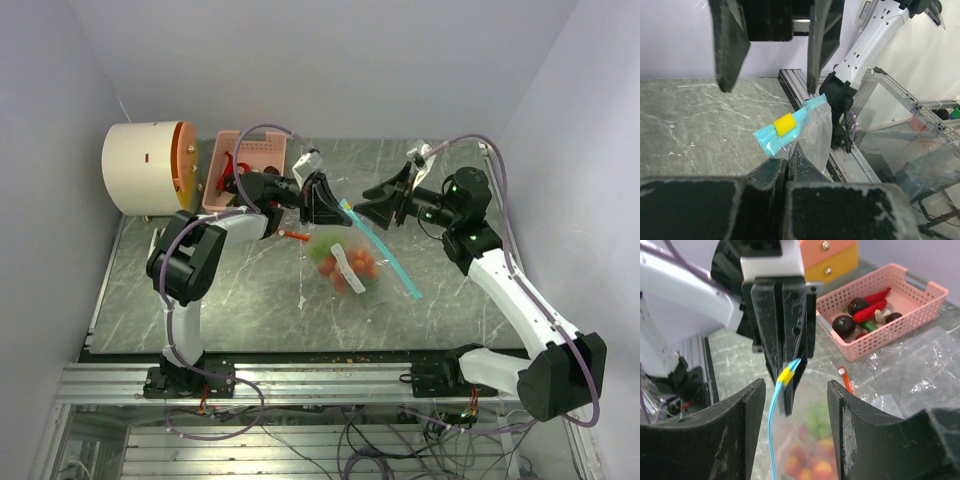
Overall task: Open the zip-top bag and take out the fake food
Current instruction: Pick up the zipper food storage bag at the center of the board, then unzip the zipper food storage bag at the center of the board.
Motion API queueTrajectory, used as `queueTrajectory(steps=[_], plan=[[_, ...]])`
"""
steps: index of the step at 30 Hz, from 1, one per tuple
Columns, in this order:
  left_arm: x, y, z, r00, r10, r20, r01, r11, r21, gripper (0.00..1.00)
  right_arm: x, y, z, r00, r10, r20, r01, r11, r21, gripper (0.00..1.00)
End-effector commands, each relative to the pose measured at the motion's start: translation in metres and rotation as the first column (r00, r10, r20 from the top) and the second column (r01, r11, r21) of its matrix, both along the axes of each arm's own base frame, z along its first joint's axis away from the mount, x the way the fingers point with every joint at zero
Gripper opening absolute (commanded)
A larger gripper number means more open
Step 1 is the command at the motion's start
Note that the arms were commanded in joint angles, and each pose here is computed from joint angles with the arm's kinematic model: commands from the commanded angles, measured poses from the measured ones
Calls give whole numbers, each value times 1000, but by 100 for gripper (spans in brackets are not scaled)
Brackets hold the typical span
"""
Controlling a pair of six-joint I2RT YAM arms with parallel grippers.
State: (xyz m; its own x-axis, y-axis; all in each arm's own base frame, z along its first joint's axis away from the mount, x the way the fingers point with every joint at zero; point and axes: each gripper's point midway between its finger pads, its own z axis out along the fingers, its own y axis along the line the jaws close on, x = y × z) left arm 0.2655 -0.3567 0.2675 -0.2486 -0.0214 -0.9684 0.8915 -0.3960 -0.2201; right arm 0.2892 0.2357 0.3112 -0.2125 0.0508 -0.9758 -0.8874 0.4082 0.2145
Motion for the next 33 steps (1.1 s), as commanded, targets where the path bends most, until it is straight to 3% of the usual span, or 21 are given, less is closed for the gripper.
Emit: queueTrajectory(steps=[1, 8, 15, 17, 29, 31, 33], plan=[[-17, 4, 24, 977, 8, 215, 21, 991, -130, 7, 16, 9, 22, 997, -26, -67, 36, 988, 151, 53], [-15, 3, 23, 977, -5, 212, 30, 993, -117, 7, 11, 31, 14, 992, 56, -113, -38, 987, 158, 51], [-13, 3, 22, 977, -1, 214, 27, 993, -118, 7, 4, 44, 7, 994, 50, -102, -39, 994, 101, 23], [-12, 3, 23, 977, 2, 212, 24, 993, -120, 7, 5, 42, 6, 994, 38, -100, -29, 995, 93, 19], [-5, 4, 23, 979, 21, 204, 5, 992, -127, 7, 5, 34, 6, 995, -21, -100, 27, 998, 58, 24], [-6, 4, 22, 979, 19, 202, 7, 992, -125, 7, 4, 34, 6, 995, -17, -101, 23, 998, 59, 20], [-6, 5, 22, 979, 19, 202, 6, 992, -124, 7, 5, 34, 5, 994, -20, -103, 26, 998, 59, 9]])
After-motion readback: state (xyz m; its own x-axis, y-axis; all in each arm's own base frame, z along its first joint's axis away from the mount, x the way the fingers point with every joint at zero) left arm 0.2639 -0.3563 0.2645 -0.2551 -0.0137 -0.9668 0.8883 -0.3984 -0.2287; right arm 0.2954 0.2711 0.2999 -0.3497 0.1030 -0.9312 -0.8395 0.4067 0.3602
